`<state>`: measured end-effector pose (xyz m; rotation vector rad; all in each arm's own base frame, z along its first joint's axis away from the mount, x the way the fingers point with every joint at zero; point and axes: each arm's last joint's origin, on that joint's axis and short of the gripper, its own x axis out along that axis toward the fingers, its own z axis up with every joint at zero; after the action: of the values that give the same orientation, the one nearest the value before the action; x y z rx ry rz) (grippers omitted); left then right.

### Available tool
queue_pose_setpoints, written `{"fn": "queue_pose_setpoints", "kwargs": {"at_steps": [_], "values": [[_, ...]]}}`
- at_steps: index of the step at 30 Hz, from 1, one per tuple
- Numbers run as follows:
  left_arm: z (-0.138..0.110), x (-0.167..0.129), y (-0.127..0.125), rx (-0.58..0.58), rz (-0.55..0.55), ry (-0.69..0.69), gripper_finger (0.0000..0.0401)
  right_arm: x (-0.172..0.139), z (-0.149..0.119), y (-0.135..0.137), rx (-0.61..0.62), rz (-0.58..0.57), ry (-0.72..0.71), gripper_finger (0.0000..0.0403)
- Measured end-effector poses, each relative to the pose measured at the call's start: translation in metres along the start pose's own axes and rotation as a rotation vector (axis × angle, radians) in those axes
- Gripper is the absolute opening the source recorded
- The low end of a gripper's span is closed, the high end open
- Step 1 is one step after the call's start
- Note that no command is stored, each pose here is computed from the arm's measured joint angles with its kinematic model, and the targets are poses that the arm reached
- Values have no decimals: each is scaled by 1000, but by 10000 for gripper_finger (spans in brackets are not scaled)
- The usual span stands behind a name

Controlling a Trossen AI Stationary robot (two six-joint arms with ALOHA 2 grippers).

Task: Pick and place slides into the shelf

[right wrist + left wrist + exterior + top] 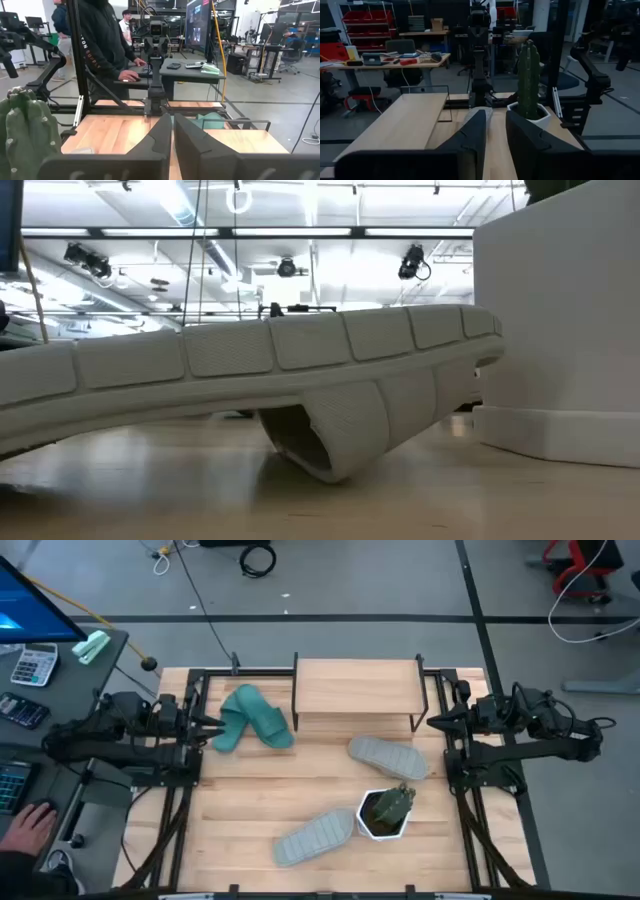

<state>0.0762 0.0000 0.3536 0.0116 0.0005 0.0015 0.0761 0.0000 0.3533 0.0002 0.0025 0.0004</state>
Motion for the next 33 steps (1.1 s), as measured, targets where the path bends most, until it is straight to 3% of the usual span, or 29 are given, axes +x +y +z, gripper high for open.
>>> {"fn": "queue_pose_setpoints", "kwargs": {"at_steps": [33], "values": [[0,0,0,0,0,0,81,0,0,0,0,0,1,27]]}}
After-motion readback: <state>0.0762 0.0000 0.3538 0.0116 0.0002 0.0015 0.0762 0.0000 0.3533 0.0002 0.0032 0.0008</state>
